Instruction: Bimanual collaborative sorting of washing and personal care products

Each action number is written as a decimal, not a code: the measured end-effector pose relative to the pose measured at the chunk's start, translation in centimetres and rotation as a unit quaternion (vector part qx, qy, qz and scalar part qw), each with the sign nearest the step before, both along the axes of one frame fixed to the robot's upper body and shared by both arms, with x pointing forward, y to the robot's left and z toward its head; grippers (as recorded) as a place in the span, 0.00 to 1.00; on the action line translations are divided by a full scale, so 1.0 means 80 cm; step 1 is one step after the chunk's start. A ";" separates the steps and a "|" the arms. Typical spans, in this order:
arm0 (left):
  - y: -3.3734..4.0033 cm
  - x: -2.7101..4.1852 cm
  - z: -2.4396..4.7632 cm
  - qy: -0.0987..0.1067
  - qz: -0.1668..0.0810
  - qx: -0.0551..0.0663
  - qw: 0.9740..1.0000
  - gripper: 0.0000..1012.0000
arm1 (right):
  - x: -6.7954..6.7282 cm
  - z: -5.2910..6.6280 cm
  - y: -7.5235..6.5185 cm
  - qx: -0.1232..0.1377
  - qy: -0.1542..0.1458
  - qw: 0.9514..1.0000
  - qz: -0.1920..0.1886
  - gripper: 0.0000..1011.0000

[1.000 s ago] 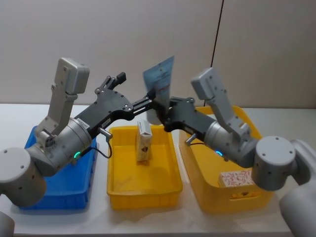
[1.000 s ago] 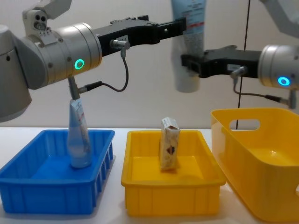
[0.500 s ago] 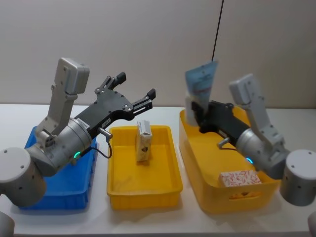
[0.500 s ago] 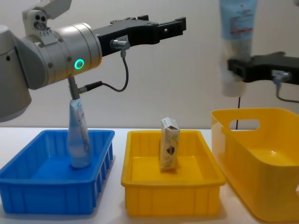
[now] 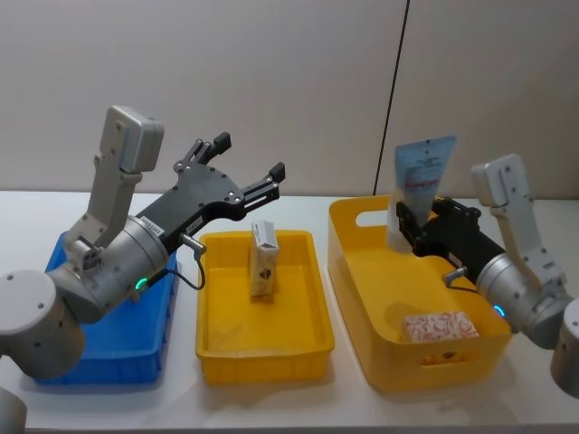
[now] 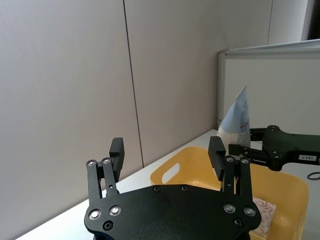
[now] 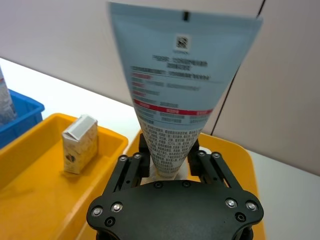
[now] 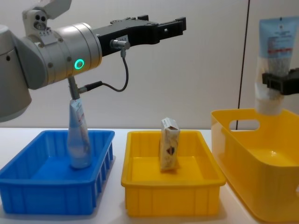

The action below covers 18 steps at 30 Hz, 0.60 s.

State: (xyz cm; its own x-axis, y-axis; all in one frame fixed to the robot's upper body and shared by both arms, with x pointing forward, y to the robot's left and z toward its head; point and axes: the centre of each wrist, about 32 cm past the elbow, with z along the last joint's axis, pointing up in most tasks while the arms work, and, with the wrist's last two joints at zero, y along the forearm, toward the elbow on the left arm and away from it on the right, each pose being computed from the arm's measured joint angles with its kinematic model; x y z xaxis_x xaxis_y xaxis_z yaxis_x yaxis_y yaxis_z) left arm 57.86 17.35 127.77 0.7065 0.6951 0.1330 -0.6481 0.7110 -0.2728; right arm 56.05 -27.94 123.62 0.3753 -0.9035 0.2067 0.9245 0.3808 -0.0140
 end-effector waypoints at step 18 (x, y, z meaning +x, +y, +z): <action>0.0000 0.0000 0.0000 0.000 0.000 0.000 1.000 0.99 | -0.003 -0.011 -0.018 0.004 0.009 1.000 -0.022 0.93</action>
